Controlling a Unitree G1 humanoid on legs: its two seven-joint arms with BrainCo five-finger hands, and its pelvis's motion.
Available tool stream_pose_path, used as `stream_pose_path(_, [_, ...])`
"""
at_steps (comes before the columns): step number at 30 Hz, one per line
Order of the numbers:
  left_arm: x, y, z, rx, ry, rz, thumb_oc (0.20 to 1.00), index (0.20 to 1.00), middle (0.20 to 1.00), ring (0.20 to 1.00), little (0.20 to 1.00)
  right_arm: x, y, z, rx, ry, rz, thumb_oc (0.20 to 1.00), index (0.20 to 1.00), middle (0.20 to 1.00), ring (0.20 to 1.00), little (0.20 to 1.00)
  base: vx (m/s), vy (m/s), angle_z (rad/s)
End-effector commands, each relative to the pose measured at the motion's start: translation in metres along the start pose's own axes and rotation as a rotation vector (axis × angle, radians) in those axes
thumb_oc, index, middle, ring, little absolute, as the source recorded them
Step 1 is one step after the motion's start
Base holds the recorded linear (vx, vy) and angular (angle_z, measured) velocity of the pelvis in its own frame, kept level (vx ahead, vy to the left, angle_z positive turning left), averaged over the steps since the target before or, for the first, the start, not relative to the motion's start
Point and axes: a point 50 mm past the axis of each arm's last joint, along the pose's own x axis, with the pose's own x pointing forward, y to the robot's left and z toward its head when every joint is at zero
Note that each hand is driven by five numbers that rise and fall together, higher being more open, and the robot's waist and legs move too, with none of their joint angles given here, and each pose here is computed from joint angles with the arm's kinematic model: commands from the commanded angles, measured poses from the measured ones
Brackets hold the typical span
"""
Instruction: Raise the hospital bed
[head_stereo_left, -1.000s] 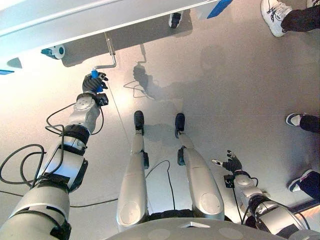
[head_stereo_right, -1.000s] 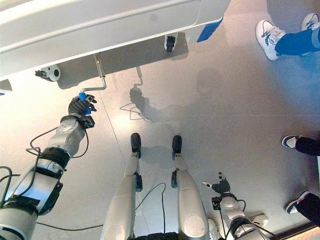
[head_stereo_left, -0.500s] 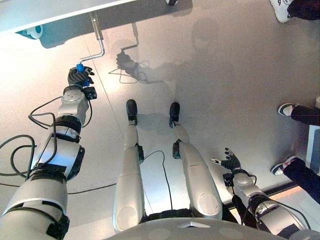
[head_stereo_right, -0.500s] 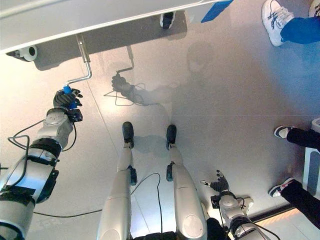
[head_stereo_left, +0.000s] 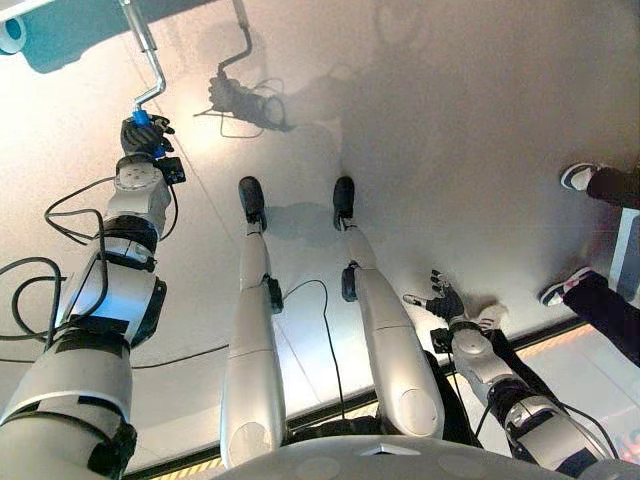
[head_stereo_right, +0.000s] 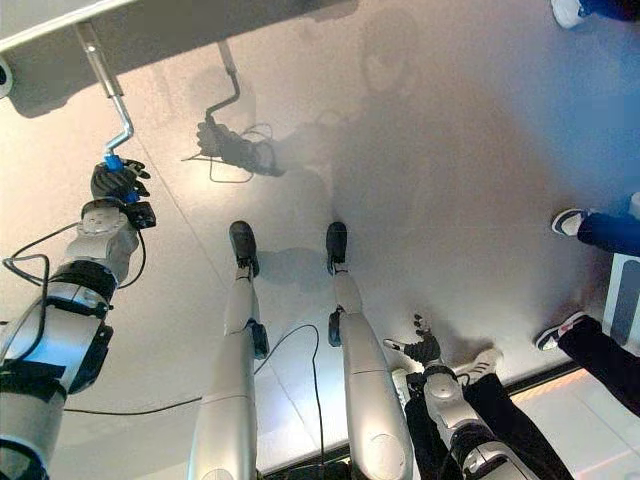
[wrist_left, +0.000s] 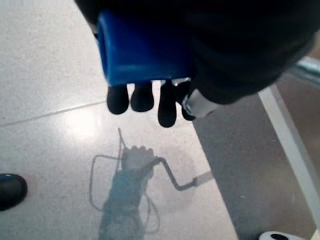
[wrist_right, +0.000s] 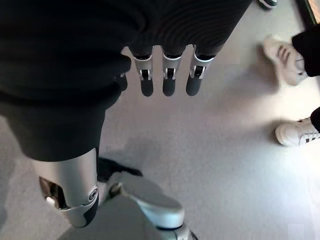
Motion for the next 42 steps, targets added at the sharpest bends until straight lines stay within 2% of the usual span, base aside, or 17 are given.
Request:
stream_pose_path(1, [0.006, 0.014, 0.020, 0.055, -0.050, 0.065, 0.200, 0.200, 0.200, 0.200, 0.200, -0.016, -0.014, -0.024, -0.005, 0.041, -0.043, 1.000, 1.000, 1.000, 1.000, 1.000, 0.00, 0.020, -0.15])
stream_pose_path(14, [0.005, -0.020, 0.052, 0.038, -0.140, -0.008, 0.200, 0.200, 0.200, 0.200, 0.200, -0.018, -0.013, -0.018, -0.012, -0.011, -0.039, 1.000, 1.000, 1.000, 1.000, 1.000, -0.01, -0.006, -0.15])
stream_pose_path(23, [0.000, -0.041, 0.066, -0.045, -0.198, -0.078, 0.200, 0.200, 0.200, 0.200, 0.200, -0.017, -0.011, -0.015, -0.029, -0.023, -0.033, 1.000, 1.000, 1.000, 1.000, 1.000, -0.01, -0.018, -0.13])
stream_pose_path(36, [-0.016, -0.074, 0.064, -0.185, -0.244, -0.233, 0.200, 0.200, 0.200, 0.200, 0.200, -0.019, -0.024, -0.030, -0.079, 0.038, -0.055, 1.000, 1.000, 1.000, 1.000, 1.000, -0.01, -0.037, -0.07])
stream_pose_path(42, [-0.021, -0.080, 0.064, -0.206, -0.269, -0.281, 0.200, 0.200, 0.200, 0.200, 0.200, -0.022, -0.027, -0.040, -0.066, 0.085, -0.069, 1.000, 1.000, 1.000, 1.000, 1.000, -0.01, -0.035, 0.10])
